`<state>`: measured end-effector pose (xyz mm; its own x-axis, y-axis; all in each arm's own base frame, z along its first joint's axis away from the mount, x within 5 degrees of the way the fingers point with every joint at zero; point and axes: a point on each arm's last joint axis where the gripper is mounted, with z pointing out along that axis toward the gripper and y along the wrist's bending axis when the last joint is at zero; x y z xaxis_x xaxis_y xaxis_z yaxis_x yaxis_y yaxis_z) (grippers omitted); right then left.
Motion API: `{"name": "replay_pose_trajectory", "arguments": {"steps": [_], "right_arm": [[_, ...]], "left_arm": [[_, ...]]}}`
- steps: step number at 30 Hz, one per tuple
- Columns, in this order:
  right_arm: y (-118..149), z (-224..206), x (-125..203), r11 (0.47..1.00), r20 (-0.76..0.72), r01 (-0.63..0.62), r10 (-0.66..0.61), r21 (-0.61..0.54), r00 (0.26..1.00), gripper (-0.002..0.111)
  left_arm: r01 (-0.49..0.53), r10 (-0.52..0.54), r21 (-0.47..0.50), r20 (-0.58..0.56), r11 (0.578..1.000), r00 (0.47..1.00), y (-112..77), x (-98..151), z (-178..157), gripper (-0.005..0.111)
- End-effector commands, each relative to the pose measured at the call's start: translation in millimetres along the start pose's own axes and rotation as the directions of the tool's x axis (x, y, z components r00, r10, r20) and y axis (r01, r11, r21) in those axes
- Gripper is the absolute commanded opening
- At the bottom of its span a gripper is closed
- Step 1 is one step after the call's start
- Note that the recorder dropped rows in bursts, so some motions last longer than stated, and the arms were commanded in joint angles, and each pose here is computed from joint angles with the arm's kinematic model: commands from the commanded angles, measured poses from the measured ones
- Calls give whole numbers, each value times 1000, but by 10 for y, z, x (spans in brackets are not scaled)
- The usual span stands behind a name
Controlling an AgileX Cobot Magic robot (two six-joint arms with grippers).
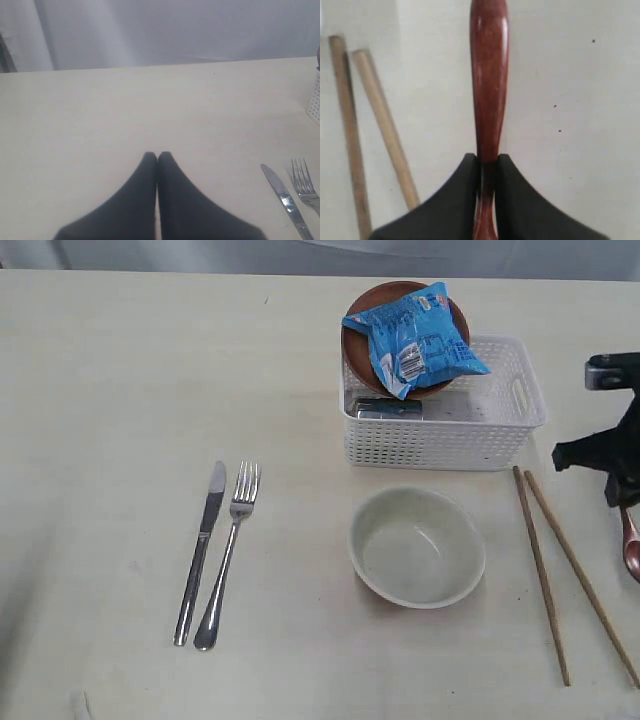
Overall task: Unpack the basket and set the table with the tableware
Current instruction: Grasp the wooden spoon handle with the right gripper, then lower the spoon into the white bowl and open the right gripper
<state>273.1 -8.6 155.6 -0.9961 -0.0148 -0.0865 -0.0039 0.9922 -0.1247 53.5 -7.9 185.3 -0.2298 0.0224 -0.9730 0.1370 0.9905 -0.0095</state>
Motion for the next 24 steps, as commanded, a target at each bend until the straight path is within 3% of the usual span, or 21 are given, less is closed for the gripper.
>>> {"name": "replay_pose_trajectory", "arguments": {"steps": [1, 6, 9, 13, 17, 18, 24], "right_arm": [[42, -333, 41, 994, 102, -21, 33, -112, 994, 0], [287, -734, 110, 949, 263, 110, -29, -296, 964, 0], [545, -980, 197, 898, 386, 285, -145, -335, 911, 0], [948, -1164, 337, 782, 517, 551, -355, -293, 779, 0], [1334, -1181, 393, 703, 596, 671, -441, -235, 671, 0], [1475, -1145, 410, 662, 615, 721, -487, -204, 621, 0], [1901, -774, 501, 497, 546, 851, -672, -167, 500, 0]], "left_arm": [[-9, 9, -4, 1, 1000, 1000, 3, 10, 2, 0], [-9, 9, -4, 1, 1000, 1000, 3, 10, 2, 0], [-9, 9, -4, 1, 1000, 1000, 3, 10, 2, 0], [-9, 9, -4, 1, 1000, 1000, 3, 10, 2, 0], [-9, 9, -4, 1, 1000, 1000, 3, 10, 2, 0], [-9, 9, -4, 1, 1000, 1000, 3, 10, 2, 0], [-9, 9, -4, 1, 1000, 1000, 3, 10, 2, 0]]}}
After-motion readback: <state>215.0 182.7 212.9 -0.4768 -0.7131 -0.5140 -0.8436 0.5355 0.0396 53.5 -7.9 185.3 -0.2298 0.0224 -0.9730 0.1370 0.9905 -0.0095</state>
